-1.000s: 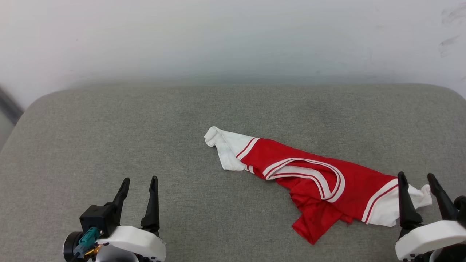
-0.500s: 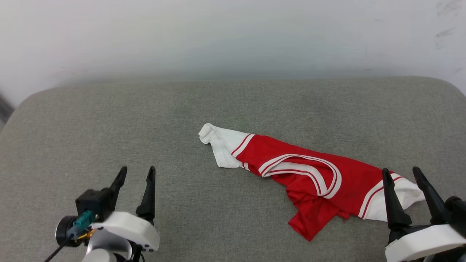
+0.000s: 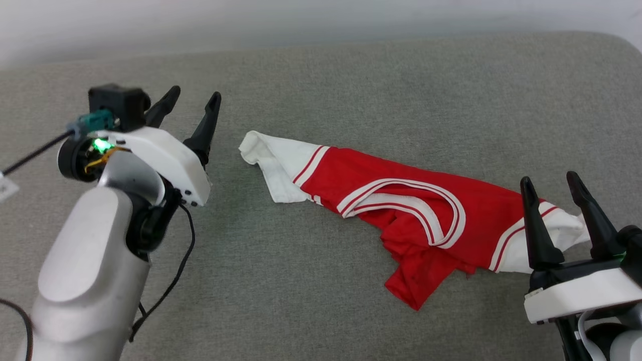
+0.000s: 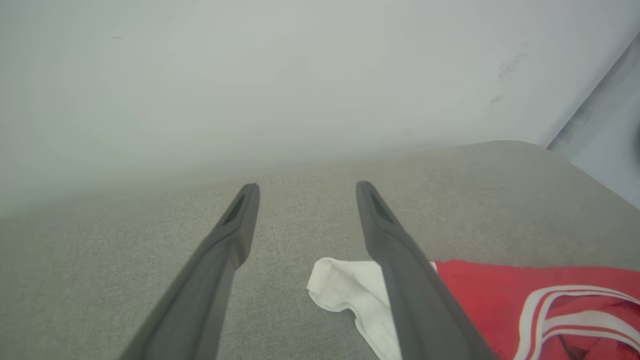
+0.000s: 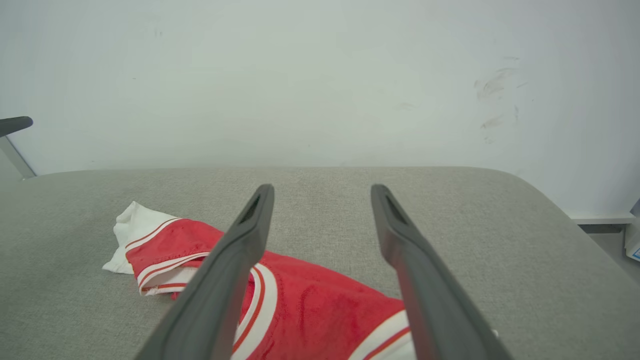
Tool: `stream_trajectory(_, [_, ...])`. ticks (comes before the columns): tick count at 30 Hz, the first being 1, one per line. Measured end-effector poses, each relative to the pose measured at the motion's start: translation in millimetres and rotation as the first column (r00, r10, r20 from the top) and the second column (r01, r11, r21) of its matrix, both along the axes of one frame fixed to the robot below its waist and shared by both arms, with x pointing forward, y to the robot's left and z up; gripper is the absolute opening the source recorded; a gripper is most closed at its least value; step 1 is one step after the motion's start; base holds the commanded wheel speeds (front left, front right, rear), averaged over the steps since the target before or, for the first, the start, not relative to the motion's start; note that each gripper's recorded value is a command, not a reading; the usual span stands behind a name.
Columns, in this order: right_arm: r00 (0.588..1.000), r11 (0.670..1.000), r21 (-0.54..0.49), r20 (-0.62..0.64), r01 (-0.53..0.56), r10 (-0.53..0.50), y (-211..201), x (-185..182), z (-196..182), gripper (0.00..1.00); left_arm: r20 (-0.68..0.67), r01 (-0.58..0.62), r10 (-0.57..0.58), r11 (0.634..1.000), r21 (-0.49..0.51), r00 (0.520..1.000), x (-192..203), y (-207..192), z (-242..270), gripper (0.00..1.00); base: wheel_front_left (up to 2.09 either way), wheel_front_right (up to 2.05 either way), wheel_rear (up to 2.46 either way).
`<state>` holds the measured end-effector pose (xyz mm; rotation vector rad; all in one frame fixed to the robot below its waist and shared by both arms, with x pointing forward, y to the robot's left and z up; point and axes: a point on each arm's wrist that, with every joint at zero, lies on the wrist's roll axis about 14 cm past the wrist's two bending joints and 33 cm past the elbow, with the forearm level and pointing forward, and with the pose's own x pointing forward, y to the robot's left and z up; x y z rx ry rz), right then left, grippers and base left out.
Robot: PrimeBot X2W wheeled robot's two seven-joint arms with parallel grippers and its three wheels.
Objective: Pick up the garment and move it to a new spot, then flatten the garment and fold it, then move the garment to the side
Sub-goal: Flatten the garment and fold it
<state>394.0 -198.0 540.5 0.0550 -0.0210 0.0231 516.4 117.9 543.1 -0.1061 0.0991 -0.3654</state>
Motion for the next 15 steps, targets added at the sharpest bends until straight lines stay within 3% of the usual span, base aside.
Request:
stream_trajectory(5, [0.999, 0.999, 0.013, -0.035, 0.032, -0.032, -10.8, 6.0, -16.6, 1.0, -0.227, 0.123, -0.102, 0.989, 0.079, 0.969, 29.3, -23.1, -38.8, 1.0, 0.0, 0.0, 0.0])
stream_trajectory(9, [0.996, 0.997, 0.034, -0.065, 0.07, -0.068, -22.3, 3.7, -31.6, 1.0, -0.429, 0.218, -0.151, 0.969, 0.112, 0.891, 34.8, -37.9, -78.2, 1.0, 0.0, 0.0, 0.0])
stream_trajectory(15, [0.99, 0.992, 0.054, -0.09, 0.117, -0.112, -35.7, -0.2, -46.4, 1.0, -0.635, 0.311, -0.134, 0.934, 0.175, 0.761, 32.7, -38.0, -131.5, 1.0, 0.0, 0.0, 0.0])
